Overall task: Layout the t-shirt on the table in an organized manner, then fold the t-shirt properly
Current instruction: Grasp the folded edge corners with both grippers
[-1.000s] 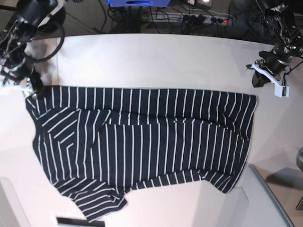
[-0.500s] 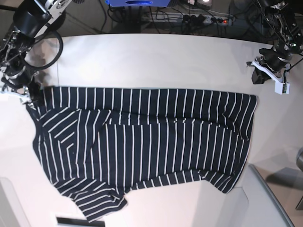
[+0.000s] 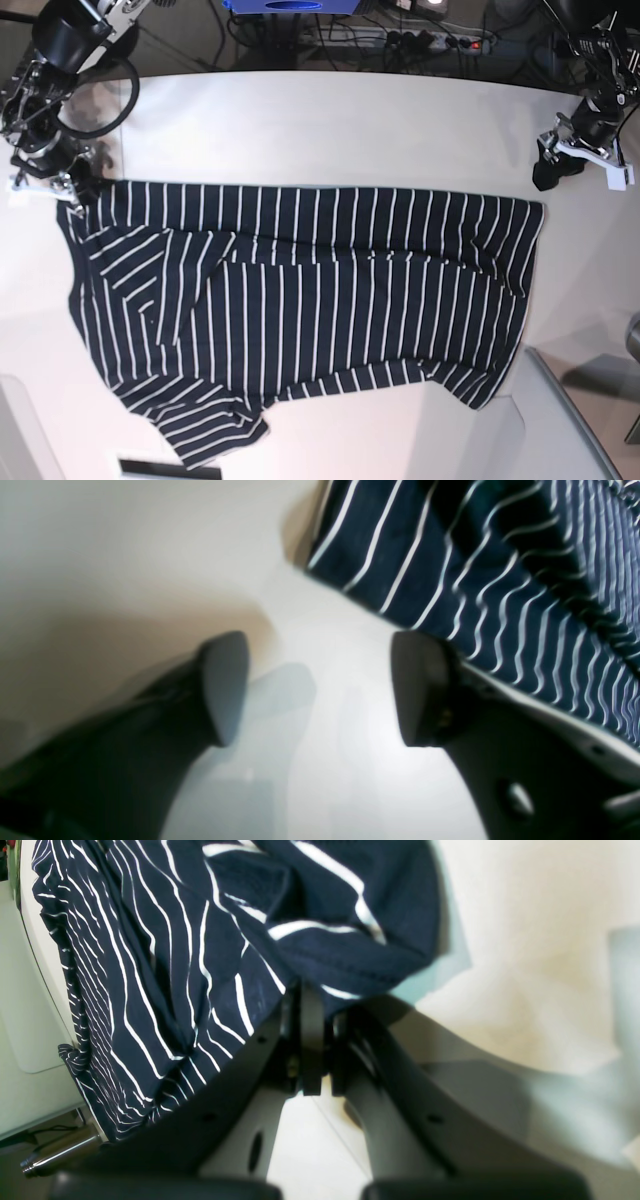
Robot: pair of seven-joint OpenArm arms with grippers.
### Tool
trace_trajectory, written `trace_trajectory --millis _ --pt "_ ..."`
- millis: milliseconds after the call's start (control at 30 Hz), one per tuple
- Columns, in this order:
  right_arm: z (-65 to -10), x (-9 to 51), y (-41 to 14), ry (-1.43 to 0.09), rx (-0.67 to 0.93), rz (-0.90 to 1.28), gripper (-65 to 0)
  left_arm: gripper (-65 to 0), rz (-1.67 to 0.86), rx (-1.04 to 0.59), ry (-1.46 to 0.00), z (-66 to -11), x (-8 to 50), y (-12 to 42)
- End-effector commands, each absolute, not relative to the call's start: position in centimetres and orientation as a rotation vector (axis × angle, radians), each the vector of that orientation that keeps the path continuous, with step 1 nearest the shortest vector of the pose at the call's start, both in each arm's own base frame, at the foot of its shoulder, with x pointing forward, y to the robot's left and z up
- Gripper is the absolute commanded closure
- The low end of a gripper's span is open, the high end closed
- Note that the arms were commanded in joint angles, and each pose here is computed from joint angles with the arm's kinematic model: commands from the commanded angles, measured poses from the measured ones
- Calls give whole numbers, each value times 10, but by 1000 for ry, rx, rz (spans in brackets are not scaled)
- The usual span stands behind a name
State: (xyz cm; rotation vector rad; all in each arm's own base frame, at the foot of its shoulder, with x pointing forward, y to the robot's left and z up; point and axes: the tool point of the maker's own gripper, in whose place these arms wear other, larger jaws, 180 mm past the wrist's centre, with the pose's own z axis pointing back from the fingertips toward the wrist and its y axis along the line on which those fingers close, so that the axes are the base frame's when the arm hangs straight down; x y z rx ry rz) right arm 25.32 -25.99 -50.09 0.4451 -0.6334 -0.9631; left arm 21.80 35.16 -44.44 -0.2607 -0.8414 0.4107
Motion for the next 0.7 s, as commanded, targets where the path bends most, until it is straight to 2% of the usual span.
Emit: trace_trajectory --millis 0,333,567,667 --pt "-501 254 -261 -621 436 -950 -11 -459 410 -259 -886 -434 225 360" --pt "-499 252 -261 -592 447 -929 -9 -457 544 -373 -868 -459 258 353" --pt "-499 251 -264 -594 442 -930 -9 -457 562 -375 -960 -450 273 351" --pt "-499 251 -264 -593 442 -930 -9 -457 526 -394 -948 -453 279 337"
